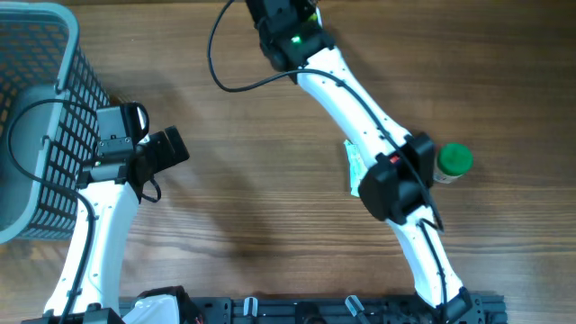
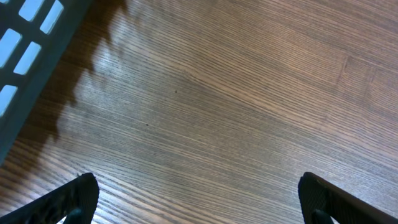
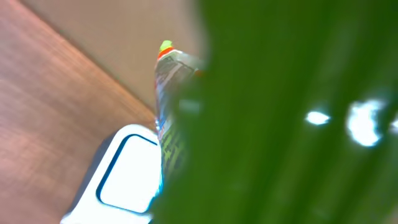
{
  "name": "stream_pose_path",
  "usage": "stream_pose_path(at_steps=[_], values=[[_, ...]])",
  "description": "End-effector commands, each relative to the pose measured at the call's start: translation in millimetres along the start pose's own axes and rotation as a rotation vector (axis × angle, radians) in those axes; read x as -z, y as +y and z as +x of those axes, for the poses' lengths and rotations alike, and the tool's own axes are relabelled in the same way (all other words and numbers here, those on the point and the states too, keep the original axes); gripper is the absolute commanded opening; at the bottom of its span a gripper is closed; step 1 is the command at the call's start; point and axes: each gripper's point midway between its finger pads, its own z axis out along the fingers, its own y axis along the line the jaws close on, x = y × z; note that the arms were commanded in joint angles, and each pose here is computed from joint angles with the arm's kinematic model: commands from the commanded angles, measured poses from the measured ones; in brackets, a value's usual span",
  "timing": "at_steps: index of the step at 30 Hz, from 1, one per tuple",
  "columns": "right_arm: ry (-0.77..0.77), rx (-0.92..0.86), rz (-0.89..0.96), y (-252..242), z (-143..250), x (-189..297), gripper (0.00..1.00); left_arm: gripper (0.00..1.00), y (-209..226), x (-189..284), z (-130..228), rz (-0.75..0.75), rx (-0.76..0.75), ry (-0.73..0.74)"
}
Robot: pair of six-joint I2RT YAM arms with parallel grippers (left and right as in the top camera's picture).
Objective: Scan the item barcode
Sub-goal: 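Raise the green bag with the right gripper up to the white scanner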
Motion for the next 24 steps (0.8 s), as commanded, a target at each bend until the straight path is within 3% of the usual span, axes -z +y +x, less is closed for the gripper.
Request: stream_pose_path(at_steps=[1, 24], values=[[0.018, 0.015, 0.136, -10, 2, -16, 0.05, 1.00, 1, 4, -7, -0.008, -0.009, -0.025], [0.061, -0.040, 0.199, 14, 23, -43, 0.05, 1.00, 1, 4, -7, -0.008, -0.009, -0.025]])
